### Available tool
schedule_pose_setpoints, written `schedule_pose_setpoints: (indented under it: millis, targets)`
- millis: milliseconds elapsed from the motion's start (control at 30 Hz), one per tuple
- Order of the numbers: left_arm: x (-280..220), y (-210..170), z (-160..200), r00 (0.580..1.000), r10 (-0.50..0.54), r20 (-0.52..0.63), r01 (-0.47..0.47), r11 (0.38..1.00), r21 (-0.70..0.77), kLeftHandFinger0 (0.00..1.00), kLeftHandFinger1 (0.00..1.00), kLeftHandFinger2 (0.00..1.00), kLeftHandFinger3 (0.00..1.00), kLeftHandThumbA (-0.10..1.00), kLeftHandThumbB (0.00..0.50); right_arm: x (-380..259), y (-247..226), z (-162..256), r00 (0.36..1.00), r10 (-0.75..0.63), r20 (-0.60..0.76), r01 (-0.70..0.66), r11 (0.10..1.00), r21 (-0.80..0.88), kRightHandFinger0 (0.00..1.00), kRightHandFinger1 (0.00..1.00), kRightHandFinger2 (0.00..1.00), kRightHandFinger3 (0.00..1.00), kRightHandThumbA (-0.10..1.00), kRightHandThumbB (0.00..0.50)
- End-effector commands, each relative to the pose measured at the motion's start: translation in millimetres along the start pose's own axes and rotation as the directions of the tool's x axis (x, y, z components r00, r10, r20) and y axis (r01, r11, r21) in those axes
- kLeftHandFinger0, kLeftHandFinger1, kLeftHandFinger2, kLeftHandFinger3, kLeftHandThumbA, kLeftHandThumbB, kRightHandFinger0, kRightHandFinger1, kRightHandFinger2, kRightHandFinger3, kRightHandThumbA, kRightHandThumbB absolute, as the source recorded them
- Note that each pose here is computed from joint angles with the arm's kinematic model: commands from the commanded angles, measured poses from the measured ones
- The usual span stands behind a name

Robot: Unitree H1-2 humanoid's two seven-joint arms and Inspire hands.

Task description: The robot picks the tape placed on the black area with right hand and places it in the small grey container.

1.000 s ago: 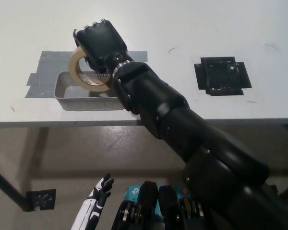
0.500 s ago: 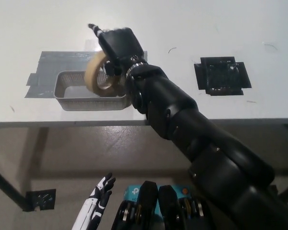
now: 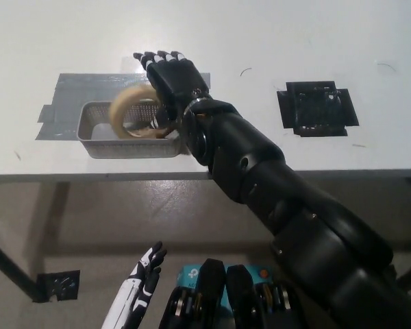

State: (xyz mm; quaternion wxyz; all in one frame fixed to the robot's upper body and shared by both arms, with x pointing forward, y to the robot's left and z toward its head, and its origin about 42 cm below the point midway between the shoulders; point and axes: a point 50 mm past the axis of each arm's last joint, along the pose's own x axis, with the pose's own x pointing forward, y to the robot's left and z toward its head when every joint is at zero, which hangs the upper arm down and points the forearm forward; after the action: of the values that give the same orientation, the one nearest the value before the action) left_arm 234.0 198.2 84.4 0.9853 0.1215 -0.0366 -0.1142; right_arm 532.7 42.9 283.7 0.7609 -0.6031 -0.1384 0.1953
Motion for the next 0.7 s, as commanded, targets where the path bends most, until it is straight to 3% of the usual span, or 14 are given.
schedule_pose_setpoints:
  millis: [0,133,200,267,333,433,467,500,533,633,667]
  targets:
    - [8,2,14,0.999,-0.004,0.053,0.002,1.000,0.023,1.00,1.00,1.00,1.00,1.00,0.183,11,-60,15,0.996,0.032,0.077,-0.032,0.999,-0.004,1.00,1.00,1.00,1.00,0.87,0.482]
    - [10,6,15,0.999,-0.009,0.053,0.007,0.999,0.037,1.00,1.00,1.00,1.00,1.00,0.170,12,-96,13,0.983,0.174,0.054,-0.171,0.984,-0.050,1.00,1.00,1.00,1.00,0.62,0.500]
    - [10,7,15,0.999,-0.010,0.046,0.008,0.999,0.036,1.00,1.00,1.00,1.00,1.00,0.165,8,-114,5,0.969,0.244,0.043,-0.240,0.967,-0.086,1.00,1.00,1.00,1.00,0.59,0.500]
    - [9,7,14,0.999,-0.014,0.039,0.013,0.999,0.032,1.00,1.00,1.00,1.00,1.00,0.159,1,-135,-7,0.954,0.297,0.040,-0.293,0.952,-0.088,1.00,1.00,1.00,1.00,0.60,0.500]
    - [9,6,13,0.999,-0.015,0.040,0.014,1.000,0.027,1.00,1.00,1.00,1.00,1.00,0.146,-9,-160,-22,0.955,0.292,0.054,-0.290,0.956,-0.046,1.00,1.00,1.00,1.00,0.71,0.500]
    - [10,6,12,0.999,-0.006,0.046,0.005,1.000,0.024,1.00,1.00,1.00,1.00,1.00,0.136,-32,-200,-46,0.974,0.189,0.127,-0.204,0.972,0.114,1.00,1.00,1.00,1.00,0.83,0.500]
    - [11,7,12,0.999,-0.003,0.044,0.002,1.000,0.016,1.00,1.00,1.00,1.00,1.00,0.139,-47,-220,-60,0.976,0.099,0.196,-0.144,0.962,0.234,1.00,1.00,1.00,1.00,0.90,0.463]
    - [12,7,12,0.999,0.001,0.043,-0.002,1.000,0.013,1.00,1.00,1.00,1.00,1.00,0.145,-65,-238,-71,0.983,0.070,0.172,-0.114,0.959,0.260,1.00,1.00,1.00,1.00,1.00,0.468]
    - [12,7,12,0.999,0.005,0.043,-0.006,1.000,0.008,1.00,1.00,1.00,1.00,1.00,0.144,-73,-245,-75,0.982,0.058,0.178,-0.103,0.961,0.255,1.00,1.00,1.00,1.00,1.00,0.481]
    - [17,11,11,0.998,0.026,0.051,-0.026,1.000,-0.002,1.00,1.00,1.00,1.00,1.00,0.136,-120,-256,-98,0.972,-0.052,0.230,-0.040,0.925,0.377,1.00,1.00,1.00,1.00,1.00,0.461]
    - [18,14,11,0.998,0.032,0.056,-0.032,0.999,-0.004,1.00,1.00,1.00,1.00,1.00,0.129,-141,-252,-108,0.961,-0.092,0.260,-0.007,0.933,0.359,1.00,1.00,1.00,1.00,1.00,0.432]
